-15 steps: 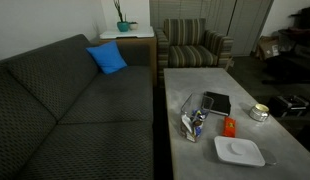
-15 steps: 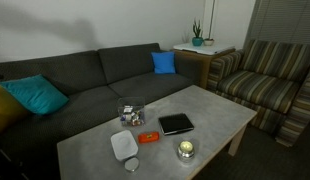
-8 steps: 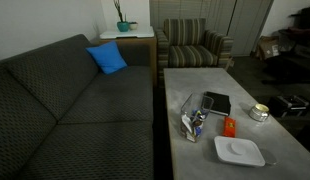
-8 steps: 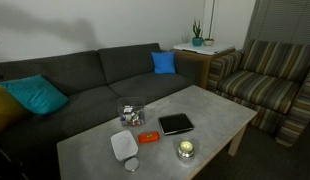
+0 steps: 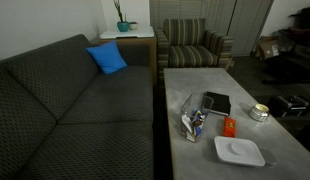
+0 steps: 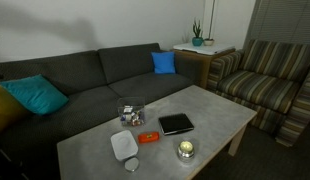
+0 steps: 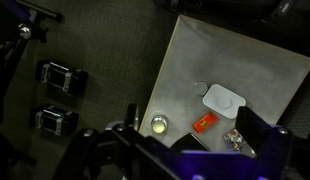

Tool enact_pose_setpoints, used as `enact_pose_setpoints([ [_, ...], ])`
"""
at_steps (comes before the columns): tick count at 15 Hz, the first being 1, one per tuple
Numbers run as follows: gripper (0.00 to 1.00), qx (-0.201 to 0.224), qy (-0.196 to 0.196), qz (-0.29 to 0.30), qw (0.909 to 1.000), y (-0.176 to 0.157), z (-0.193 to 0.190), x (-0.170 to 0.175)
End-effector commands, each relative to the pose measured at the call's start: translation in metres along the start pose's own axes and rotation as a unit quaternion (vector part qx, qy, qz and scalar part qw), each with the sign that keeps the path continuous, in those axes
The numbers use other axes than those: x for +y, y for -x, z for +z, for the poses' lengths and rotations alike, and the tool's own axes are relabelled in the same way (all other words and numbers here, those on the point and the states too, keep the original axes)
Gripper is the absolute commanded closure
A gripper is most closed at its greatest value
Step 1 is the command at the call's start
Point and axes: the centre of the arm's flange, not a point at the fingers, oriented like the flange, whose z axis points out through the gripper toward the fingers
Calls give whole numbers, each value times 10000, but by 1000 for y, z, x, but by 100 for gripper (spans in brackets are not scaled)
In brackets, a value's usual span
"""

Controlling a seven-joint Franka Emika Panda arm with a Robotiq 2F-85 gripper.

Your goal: Put the orange sachet in the clear storage container

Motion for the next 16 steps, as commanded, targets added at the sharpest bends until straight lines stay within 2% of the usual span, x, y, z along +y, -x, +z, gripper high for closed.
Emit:
enact_pose_setpoints([
  [1, 0, 0, 0, 0, 10000, 0, 0, 0],
  [16, 0, 0, 0, 0, 10000, 0, 0, 0],
])
